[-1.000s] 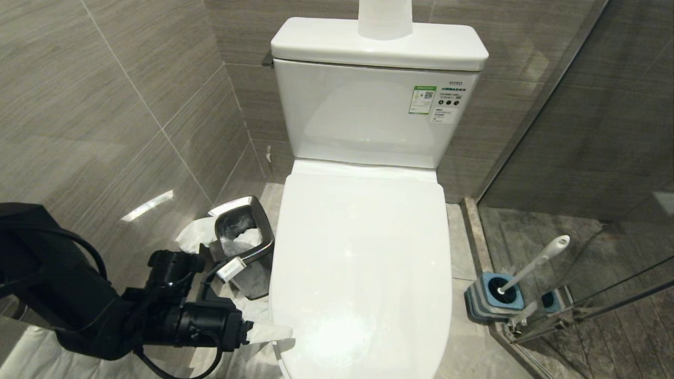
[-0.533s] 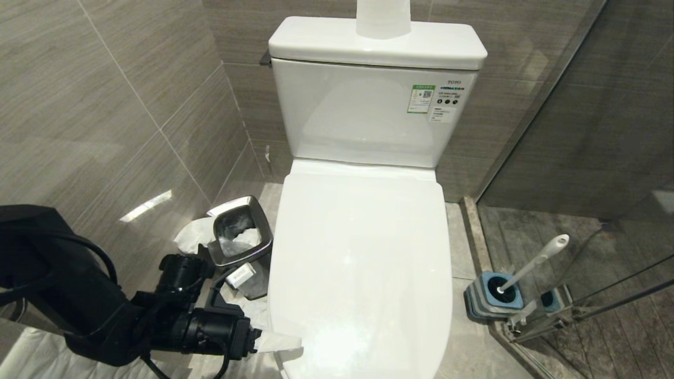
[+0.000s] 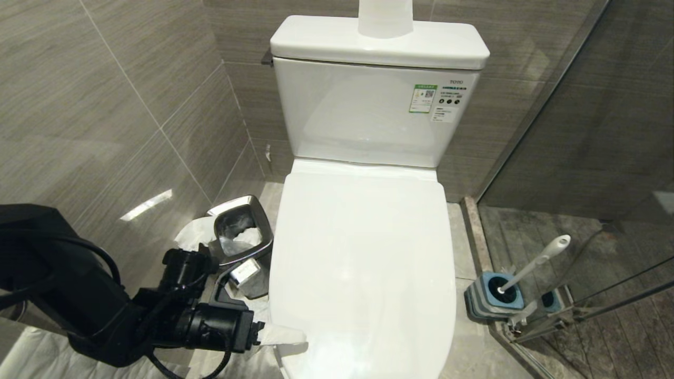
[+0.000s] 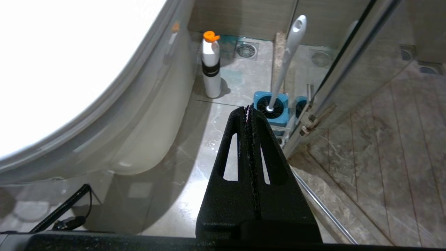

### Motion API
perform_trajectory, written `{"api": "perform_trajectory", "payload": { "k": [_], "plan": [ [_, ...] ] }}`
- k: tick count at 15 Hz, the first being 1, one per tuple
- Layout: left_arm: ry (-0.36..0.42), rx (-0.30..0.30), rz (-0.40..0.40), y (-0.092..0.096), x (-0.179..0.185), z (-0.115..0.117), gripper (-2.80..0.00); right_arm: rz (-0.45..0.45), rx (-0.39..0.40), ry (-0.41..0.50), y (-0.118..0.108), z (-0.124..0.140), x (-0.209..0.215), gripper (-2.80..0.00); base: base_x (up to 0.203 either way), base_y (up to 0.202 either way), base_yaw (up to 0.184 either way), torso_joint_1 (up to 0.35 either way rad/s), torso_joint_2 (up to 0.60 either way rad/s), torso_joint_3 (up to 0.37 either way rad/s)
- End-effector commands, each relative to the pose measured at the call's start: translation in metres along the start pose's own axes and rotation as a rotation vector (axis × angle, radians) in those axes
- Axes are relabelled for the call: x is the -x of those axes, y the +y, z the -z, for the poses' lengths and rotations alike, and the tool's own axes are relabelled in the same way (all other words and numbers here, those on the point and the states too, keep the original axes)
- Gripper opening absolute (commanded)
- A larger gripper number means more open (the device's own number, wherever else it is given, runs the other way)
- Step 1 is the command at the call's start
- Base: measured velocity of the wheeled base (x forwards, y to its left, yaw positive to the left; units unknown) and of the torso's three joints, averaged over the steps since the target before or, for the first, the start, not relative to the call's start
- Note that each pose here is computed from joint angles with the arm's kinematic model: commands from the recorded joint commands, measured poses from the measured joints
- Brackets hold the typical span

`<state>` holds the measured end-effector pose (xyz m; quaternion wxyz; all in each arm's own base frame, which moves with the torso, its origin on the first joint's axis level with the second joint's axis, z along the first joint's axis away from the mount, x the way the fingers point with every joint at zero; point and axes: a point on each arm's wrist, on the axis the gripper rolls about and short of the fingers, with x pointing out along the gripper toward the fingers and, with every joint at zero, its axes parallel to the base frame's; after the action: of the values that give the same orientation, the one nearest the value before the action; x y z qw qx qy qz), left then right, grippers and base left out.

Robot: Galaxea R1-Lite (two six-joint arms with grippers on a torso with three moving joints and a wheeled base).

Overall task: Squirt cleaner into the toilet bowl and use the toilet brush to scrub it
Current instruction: Use the left hand to lift the toilet lid slightly

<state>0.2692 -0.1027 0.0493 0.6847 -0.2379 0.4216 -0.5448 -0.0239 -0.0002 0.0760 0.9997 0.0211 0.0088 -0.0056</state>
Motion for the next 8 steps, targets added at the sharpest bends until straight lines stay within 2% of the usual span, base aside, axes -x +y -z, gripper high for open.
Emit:
{"api": "perform_trajectory", "payload": {
  "k": [1, 6, 8],
  "plan": [
    [-0.042, 0.007, 0.026, -0.01, 0.003, -0.01, 0.0, 0.0, -0.001, 0.001, 0.0, 0.0, 0.0, -2.8, 0.0, 0.0, 0.0, 0.0, 0.0, 0.0],
    [-0.132, 0.075, 0.083, -0.028, 0.008, -0.026, 0.0, 0.0, -0.001, 0.001, 0.0, 0.0, 0.0, -2.8, 0.0, 0.0, 0.0, 0.0, 0.0, 0.0],
    [-0.152, 0.071, 0.101, -0.034, 0.011, -0.027, 0.0, 0.0, -0.001, 0.001, 0.0, 0.0, 0.0, -2.8, 0.0, 0.0, 0.0, 0.0, 0.0, 0.0]
  ]
}}
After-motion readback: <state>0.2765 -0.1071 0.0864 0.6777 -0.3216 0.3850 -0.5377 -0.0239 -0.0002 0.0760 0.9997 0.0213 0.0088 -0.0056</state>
